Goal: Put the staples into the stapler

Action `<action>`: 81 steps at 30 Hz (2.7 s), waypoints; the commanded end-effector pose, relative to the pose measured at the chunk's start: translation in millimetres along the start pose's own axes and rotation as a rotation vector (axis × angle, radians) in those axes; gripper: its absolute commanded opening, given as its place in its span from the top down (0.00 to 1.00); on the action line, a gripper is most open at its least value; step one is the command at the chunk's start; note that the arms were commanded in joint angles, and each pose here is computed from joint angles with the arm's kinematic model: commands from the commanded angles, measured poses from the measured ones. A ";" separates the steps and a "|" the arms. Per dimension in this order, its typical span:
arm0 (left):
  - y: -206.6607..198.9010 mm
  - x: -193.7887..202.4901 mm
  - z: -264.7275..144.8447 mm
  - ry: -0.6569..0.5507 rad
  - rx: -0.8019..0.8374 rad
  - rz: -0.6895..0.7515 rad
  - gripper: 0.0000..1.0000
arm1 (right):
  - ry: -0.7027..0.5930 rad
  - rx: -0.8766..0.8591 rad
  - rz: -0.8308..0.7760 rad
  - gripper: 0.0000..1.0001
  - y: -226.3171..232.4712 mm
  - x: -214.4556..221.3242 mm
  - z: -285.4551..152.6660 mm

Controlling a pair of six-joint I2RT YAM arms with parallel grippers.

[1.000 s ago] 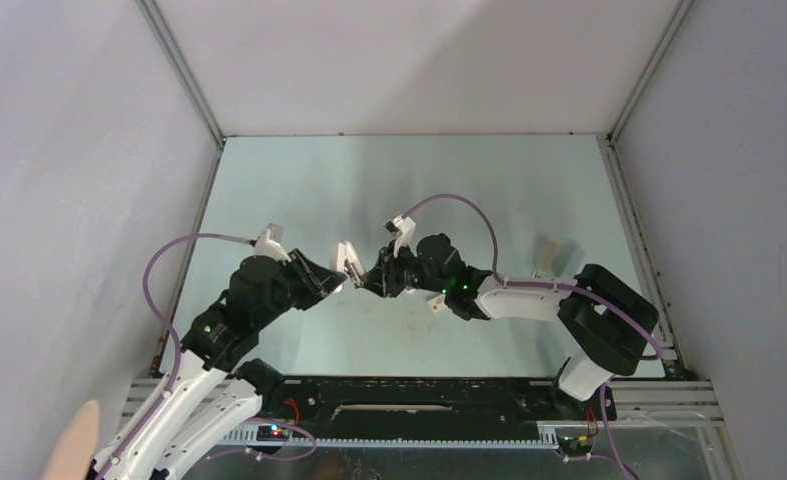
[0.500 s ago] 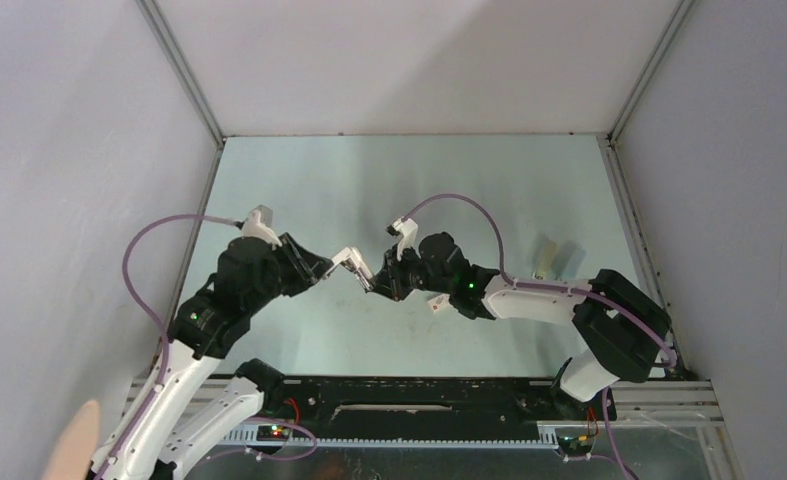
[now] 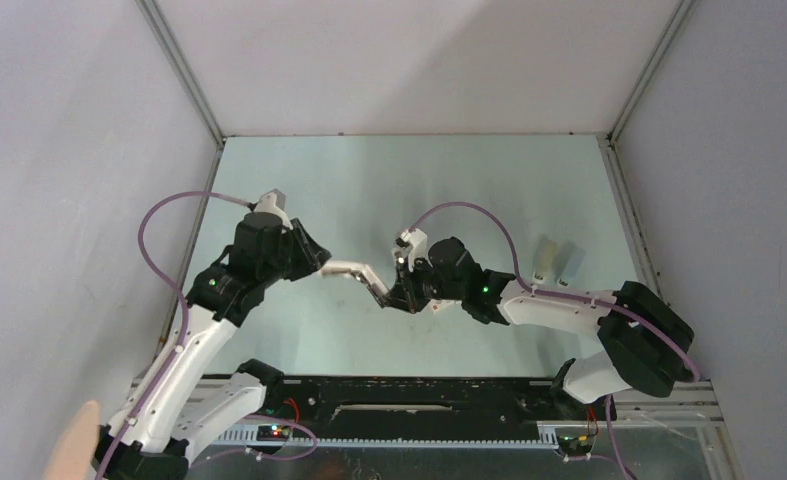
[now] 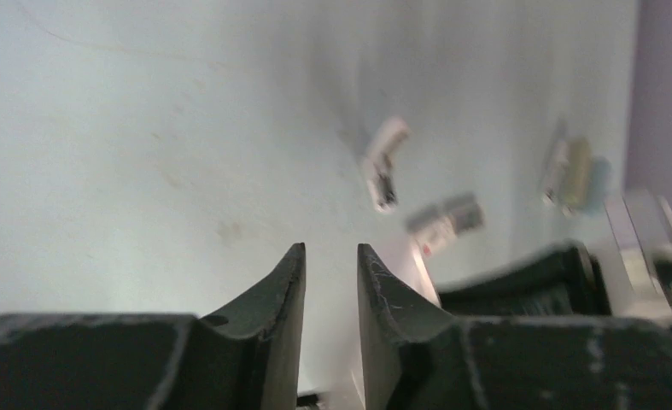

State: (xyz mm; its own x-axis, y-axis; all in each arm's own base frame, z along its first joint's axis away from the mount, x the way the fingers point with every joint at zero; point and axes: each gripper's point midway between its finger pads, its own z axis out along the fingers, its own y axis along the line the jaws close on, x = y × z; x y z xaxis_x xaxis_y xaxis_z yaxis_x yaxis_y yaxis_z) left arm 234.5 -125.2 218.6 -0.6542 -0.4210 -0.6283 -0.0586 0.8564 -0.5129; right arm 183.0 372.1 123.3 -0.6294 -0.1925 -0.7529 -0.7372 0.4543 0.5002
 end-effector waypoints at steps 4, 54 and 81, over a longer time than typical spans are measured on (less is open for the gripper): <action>30.8 -39.8 25.3 -0.157 -0.154 0.026 0.75 | 0.040 -0.189 -0.061 1.00 43.4 3.1 -25.3; -135.7 109.6 40.9 0.024 0.531 -0.313 0.57 | -0.355 0.358 0.408 1.00 -28.5 -62.9 -67.2; -56.5 4.0 3.7 -0.431 0.347 -0.362 0.80 | -0.167 0.013 0.082 1.00 48.5 -32.1 -53.7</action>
State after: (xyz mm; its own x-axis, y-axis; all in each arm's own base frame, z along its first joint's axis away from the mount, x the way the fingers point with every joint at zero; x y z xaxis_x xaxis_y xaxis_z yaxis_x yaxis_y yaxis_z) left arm 217.1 -207.7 230.7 -0.4294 -0.7676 -0.4759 0.1094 0.4788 -0.8711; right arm 192.8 326.5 158.1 -0.6842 0.0563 -0.7271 -0.5086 0.6777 0.5311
